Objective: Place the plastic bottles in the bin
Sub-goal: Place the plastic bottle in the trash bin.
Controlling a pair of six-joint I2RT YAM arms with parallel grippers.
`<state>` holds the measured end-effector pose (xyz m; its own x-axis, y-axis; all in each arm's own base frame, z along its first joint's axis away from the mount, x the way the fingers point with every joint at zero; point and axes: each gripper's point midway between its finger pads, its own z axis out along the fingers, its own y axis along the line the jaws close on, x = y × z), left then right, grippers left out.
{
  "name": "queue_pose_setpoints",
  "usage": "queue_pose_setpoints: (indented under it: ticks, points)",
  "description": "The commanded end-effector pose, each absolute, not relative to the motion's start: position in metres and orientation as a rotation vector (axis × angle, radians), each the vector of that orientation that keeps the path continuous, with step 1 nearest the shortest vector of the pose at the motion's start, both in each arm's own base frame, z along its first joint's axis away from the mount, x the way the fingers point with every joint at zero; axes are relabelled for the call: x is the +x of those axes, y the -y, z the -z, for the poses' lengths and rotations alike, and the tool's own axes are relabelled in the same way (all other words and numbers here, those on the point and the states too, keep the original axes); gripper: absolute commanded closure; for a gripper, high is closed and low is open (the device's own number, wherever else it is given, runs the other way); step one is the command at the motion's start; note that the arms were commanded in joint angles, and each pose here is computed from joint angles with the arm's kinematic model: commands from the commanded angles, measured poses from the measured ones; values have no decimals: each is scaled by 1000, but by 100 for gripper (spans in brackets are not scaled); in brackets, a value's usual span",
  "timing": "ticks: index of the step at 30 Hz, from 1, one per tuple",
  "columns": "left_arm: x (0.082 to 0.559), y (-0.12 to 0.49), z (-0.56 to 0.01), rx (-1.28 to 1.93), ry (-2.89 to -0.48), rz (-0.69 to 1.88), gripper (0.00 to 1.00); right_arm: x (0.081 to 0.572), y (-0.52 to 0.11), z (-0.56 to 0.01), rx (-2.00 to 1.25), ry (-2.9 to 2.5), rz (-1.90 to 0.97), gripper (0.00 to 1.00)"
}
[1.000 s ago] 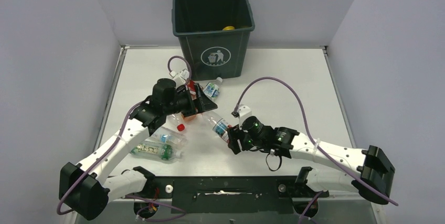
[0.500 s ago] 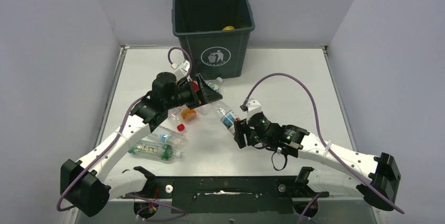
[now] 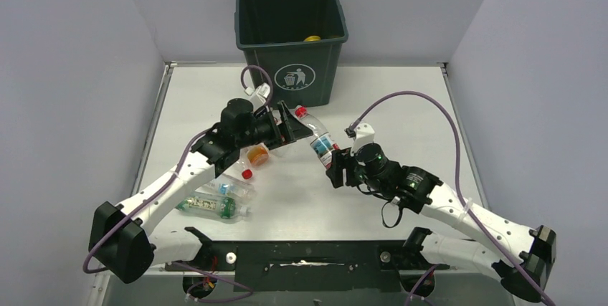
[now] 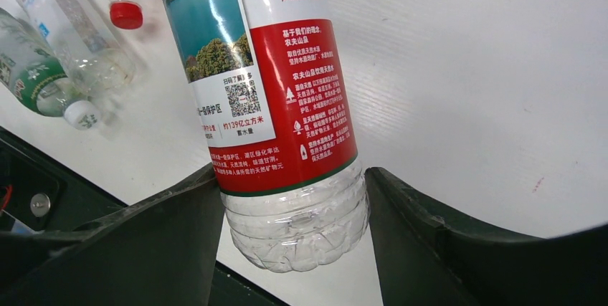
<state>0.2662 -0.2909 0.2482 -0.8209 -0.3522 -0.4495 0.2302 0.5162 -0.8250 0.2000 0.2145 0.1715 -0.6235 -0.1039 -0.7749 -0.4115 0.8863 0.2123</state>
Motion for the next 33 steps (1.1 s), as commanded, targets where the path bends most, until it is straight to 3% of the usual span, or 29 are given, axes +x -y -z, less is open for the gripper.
queue_pose_setpoints:
  ticks: [1,23,33]
  points:
    - [274,309,-275,-63,-2065,1367,16,209,-215,-216,-305,-2089,-549,43]
    - [262,371,-275,-15,-2030,1469,17,204,-218,-228,-305,-2039,-627,43]
    - [263,382,-276,23,-2035,1479,46,202,-213,-229,-292,-2037,-626,43]
